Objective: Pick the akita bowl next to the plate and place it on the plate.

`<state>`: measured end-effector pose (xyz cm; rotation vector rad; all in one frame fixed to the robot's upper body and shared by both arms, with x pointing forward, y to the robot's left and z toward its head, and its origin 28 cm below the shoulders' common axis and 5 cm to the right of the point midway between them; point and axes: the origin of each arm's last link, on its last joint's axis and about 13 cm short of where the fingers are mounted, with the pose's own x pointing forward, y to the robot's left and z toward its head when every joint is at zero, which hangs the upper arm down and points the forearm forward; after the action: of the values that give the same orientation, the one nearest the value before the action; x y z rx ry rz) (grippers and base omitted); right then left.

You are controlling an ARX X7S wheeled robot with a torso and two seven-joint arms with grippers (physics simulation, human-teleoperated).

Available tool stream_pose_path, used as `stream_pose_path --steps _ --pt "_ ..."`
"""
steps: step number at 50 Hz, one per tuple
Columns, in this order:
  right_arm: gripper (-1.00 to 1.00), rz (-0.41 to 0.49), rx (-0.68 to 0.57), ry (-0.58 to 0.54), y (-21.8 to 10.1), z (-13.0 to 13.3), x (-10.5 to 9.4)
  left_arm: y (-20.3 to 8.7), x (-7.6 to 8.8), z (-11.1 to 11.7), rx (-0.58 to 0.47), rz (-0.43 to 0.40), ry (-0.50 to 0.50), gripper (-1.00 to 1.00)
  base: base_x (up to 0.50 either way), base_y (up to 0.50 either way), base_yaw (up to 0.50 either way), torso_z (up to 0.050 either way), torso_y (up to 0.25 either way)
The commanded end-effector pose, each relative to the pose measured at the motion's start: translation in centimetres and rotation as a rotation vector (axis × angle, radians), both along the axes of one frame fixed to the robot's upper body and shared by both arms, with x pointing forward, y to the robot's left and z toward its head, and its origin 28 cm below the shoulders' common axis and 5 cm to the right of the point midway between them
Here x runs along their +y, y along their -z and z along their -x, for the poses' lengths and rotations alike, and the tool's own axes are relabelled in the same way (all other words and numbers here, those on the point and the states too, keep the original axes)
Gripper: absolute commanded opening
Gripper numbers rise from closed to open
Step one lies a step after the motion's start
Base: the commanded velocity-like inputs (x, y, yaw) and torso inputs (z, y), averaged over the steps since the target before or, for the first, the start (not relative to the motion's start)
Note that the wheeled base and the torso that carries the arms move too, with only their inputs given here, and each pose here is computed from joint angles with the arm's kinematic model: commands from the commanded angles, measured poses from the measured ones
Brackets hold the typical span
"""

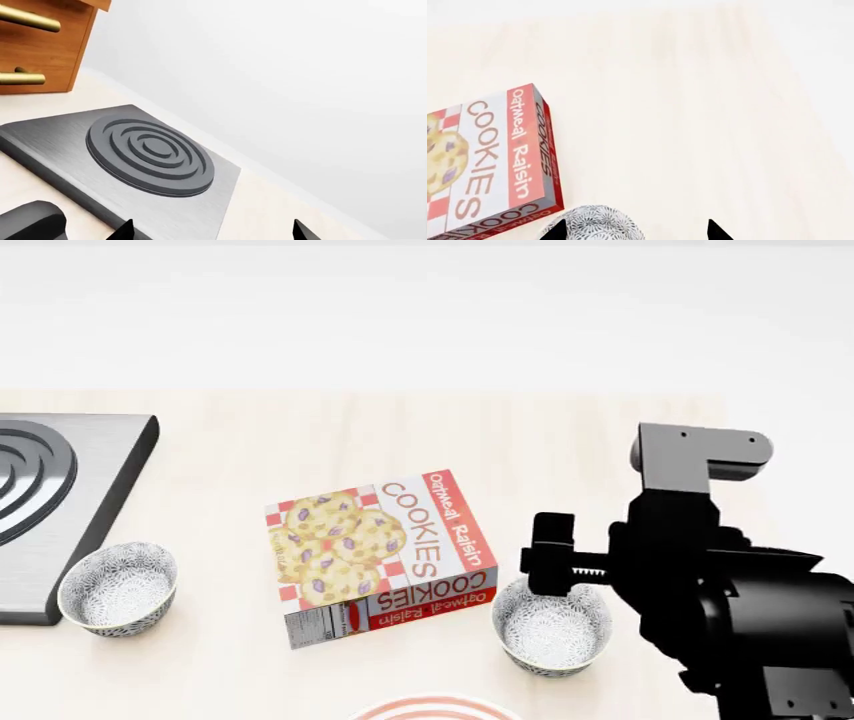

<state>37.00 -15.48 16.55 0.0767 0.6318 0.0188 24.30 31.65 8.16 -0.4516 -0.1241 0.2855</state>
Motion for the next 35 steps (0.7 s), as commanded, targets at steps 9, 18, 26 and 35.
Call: stream_pose_path --steps 9,18,26,35 --pt "1.0 -0.043 0.081 0.017 1.2 -0.5 -0.6 0.1 0.1 0.0 0.0 0.001 0.0 1.0 0.0 0.0 0.0 0.0 0.0" --pt "1.0 -0.073 0.103 0.049 2.1 -1.1 -1.1 0.2 0.1 0.0 -0.002 0.004 0.0 1.0 0.0 0.0 0.0 0.0 0.0" --pt "1.0 -0.109 0.121 0.064 2.8 -1.2 -1.2 0.2 0.1 0.0 -0.002 0.003 0.001 1.0 0.0 0.0 0.0 0.0 0.0" --pt "1.0 -0.138 0.145 0.069 3.6 -1.3 -1.3 0.2 0.1 0.0 -0.001 0.002 0.001 1.0 0.0 0.0 0.0 0.0 0.0"
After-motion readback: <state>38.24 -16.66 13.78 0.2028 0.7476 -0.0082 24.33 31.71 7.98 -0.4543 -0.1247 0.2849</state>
